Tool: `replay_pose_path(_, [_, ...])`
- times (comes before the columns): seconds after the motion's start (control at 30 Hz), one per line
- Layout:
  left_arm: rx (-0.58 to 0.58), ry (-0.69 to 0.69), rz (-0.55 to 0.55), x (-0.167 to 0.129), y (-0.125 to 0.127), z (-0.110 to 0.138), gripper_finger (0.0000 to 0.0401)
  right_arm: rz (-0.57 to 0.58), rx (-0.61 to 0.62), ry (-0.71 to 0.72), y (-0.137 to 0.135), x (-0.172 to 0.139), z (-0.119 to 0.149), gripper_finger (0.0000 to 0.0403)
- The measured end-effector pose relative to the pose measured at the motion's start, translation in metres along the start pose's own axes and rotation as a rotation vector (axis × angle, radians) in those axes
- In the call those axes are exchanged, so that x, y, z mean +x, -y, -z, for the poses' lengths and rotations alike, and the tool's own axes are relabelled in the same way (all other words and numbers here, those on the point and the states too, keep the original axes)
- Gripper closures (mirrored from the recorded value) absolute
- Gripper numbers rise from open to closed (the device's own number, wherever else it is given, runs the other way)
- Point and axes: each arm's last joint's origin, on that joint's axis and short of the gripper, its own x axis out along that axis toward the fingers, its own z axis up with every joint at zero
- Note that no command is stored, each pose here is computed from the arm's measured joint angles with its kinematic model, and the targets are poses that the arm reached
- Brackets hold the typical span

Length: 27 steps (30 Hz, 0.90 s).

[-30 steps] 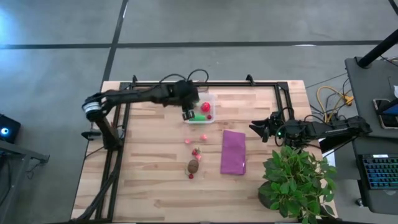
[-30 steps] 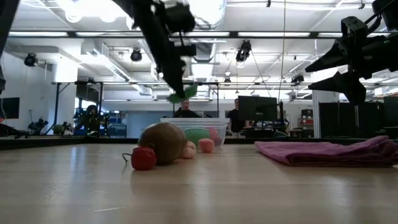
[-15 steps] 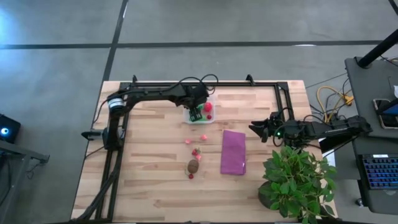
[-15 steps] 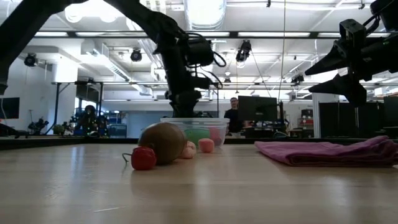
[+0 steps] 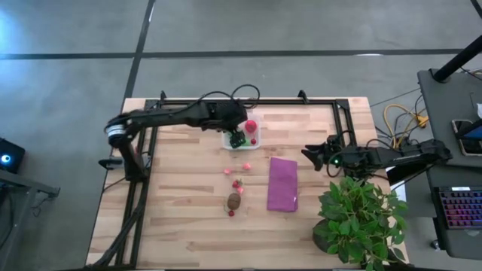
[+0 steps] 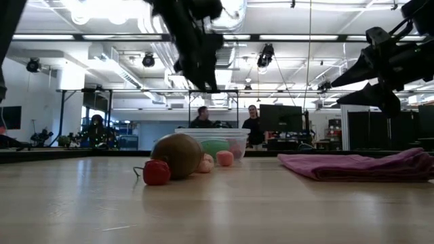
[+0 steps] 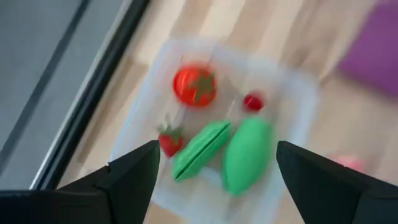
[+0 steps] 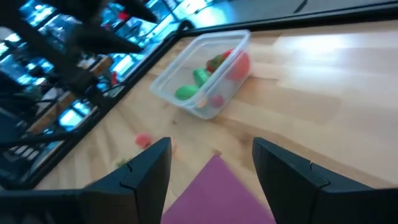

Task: Pick and placing Produce into tupperware
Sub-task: Put the top left pink peach into the white bin

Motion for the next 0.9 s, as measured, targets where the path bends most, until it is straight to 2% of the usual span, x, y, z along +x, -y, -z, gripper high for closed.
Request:
replay_pose_path(0.2, [-0.108, 0.159, 0.072, -0.059, 0.014, -0.001, 0.0095, 0.067, -0.011, 0.045, 0.002, 0.002, 0.0, 0.0186])
replay_pose_path(0.33, [-0.082, 0.201, 0.139, -0.081, 0.026, 0.002, 0.0095, 0.082, -0.016, 0.052, 0.002, 0.002, 0.0, 0.0186])
replay_pose_path(0.4, [-0.054, 0.164, 0.222, -0.084, 0.035, 0.007, 0.0095, 0.08, -0.014, 0.053, 0.002, 0.002, 0.0, 0.0186])
replay_pose_path(0.5, [-0.107, 0.085, 0.317, -0.082, 0.048, 0.013, 0.0095, 0.079, -0.014, 0.054, 0.002, 0.002, 0.0, 0.0186])
replay_pose_path(0.6, [-0.189, -0.016, 0.339, -0.074, 0.062, 0.024, 0.0095, 0.079, -0.013, 0.053, 0.002, 0.002, 0.0, 0.0186])
replay_pose_path(0.9, [-0.338, -0.214, 0.398, -0.063, 0.098, 0.062, 0.0095, 0.072, 0.006, 0.049, 0.002, 0.002, 0.0, 0.0186])
